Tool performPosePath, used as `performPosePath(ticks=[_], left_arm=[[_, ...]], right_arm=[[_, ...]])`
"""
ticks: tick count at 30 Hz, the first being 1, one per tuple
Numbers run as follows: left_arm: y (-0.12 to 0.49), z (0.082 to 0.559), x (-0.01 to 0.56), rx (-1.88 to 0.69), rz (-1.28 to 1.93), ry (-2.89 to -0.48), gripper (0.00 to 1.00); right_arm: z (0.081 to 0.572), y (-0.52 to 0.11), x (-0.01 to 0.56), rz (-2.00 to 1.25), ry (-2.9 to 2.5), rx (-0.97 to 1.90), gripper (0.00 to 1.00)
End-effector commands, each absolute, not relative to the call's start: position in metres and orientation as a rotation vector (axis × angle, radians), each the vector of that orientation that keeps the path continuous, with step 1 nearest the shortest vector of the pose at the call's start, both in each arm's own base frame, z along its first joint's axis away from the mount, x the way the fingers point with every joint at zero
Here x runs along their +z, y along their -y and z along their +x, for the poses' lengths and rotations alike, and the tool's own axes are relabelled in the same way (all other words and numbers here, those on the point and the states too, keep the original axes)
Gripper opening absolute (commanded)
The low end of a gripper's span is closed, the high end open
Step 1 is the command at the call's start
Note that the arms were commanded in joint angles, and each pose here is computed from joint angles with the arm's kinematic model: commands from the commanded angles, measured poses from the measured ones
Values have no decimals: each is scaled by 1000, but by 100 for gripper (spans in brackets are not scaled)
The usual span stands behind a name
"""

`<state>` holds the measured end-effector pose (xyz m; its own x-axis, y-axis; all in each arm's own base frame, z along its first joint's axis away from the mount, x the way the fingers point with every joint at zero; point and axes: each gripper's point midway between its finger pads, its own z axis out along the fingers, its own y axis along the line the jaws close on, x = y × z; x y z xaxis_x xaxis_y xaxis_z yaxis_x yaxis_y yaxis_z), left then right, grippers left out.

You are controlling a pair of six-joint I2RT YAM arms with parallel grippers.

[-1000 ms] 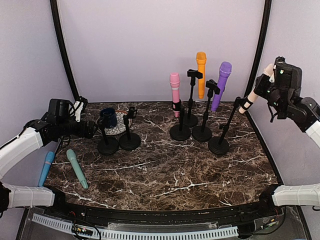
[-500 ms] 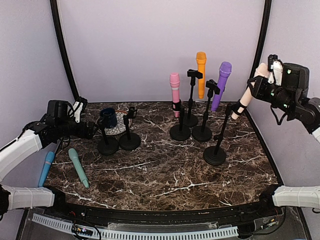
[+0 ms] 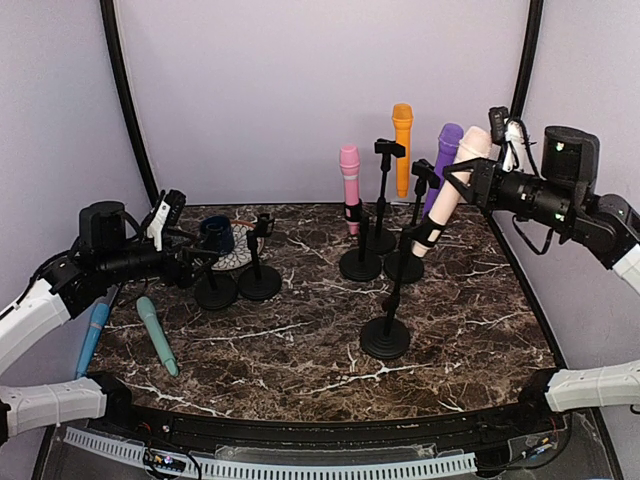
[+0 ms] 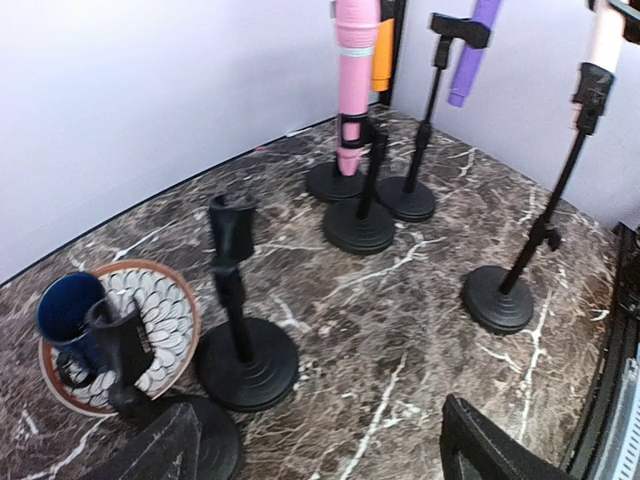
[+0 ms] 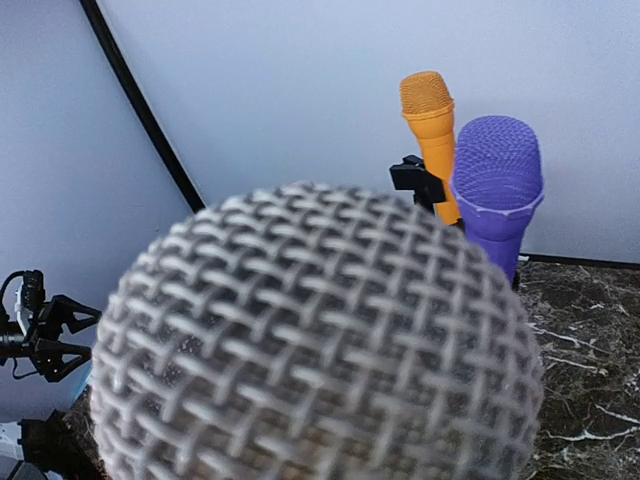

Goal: Remove the microphone from the stand
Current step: Pick up the microphone stand with the microphone from the corner of the board, then place the microphone stand with the microphone at the center of the board.

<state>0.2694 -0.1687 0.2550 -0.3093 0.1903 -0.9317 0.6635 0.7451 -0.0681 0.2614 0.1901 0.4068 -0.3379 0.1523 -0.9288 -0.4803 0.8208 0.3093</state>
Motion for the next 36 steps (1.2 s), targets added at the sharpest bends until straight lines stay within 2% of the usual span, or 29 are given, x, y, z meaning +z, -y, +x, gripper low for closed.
performPosePath(ticks=[1,12,24,31,36], left_arm=[[201,248,274,-637,741,-1780,84],[270,223,283,-879,688,-1749,82],[298,235,227,-1065,437,-1914,82],[316,236,209,-1194,349,-1970,79],[330,240,203,-1236,331,-1983,76]], right_arm=[[257,-223,465,-260,-1567,829,15],[254,-290,488,-306,-1397,919,15],[263,-337,468,-292,-1421,921,16],[264,-336,460,-287,-1443,900,23],[264,-329,451,-269,-1467,880,41]])
